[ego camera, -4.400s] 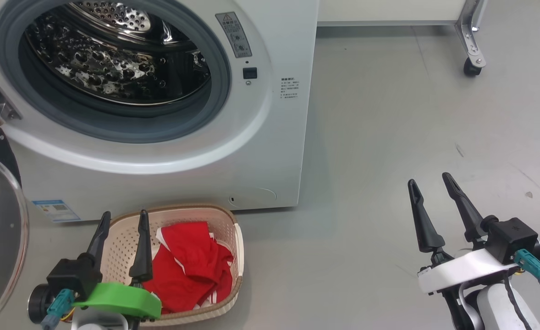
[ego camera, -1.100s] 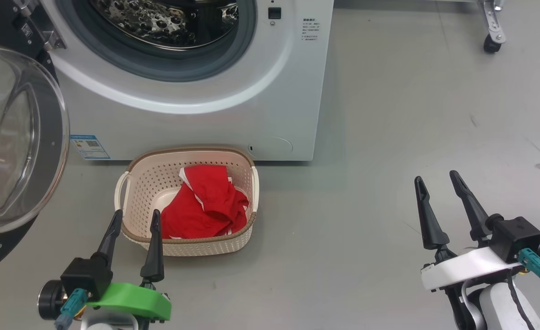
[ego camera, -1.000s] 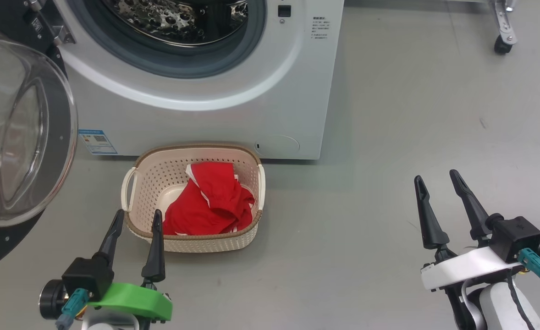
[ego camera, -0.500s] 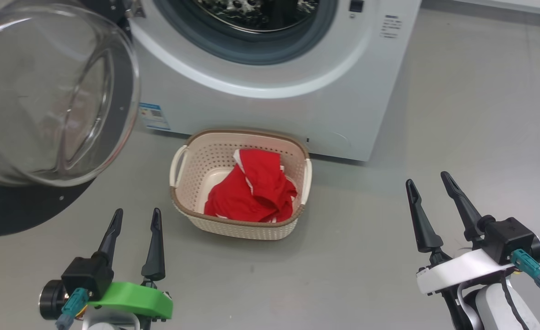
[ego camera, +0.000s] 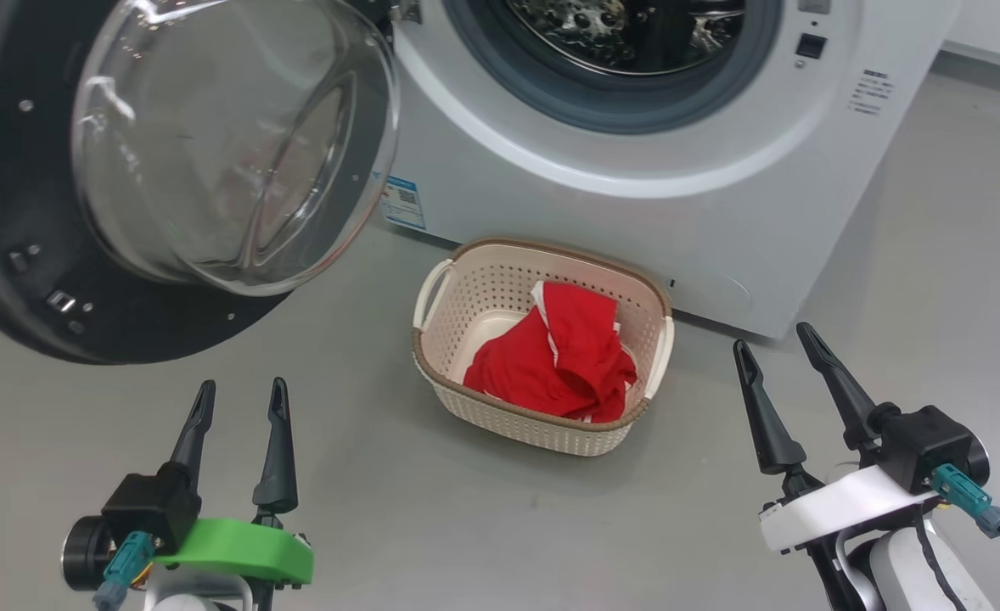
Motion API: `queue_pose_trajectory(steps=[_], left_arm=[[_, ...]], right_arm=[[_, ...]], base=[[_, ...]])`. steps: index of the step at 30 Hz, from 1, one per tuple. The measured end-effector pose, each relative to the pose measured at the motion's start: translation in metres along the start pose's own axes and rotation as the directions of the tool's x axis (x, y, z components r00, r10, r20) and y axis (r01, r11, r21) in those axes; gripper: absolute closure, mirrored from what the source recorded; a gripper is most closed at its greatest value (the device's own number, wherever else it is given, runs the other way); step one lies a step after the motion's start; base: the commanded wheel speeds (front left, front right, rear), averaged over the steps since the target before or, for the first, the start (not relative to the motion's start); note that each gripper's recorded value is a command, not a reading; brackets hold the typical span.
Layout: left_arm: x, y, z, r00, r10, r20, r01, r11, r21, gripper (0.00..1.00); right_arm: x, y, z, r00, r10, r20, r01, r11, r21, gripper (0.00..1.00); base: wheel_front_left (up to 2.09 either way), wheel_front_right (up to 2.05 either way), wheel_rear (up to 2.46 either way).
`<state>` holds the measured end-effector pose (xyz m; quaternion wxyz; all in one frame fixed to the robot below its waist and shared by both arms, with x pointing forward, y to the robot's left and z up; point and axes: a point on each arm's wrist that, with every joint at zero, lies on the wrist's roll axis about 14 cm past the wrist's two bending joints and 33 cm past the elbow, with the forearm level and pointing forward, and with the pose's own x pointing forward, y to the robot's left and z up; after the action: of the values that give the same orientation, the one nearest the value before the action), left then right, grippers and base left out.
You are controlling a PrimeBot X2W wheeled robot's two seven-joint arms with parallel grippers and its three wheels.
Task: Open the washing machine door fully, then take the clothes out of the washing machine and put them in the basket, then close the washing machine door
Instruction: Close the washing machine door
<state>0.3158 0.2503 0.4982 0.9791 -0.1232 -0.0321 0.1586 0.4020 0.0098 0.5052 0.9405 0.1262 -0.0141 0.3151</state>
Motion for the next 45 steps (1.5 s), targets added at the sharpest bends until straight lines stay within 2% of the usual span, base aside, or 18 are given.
queue_pose_trajectory(steps=[14,45], left_arm=[[-0.020,0.035,0.029,0.991,0.102,0.088,-0.102,0.995,-0.007,0.00],[-0.027,0.035,0.030,0.990,0.108,0.093,-0.108,0.994,-0.012,0.00]], right_arm=[[0.013,0.042,-0.002,0.993,0.118,-0.007,-0.118,0.993,0.007,0.00],[0.011,0.041,-0.002,0.994,0.112,-0.012,-0.112,0.994,0.003,0.00]], base=[[0.00,0.00,0.00],[0.00,0.00,0.00]])
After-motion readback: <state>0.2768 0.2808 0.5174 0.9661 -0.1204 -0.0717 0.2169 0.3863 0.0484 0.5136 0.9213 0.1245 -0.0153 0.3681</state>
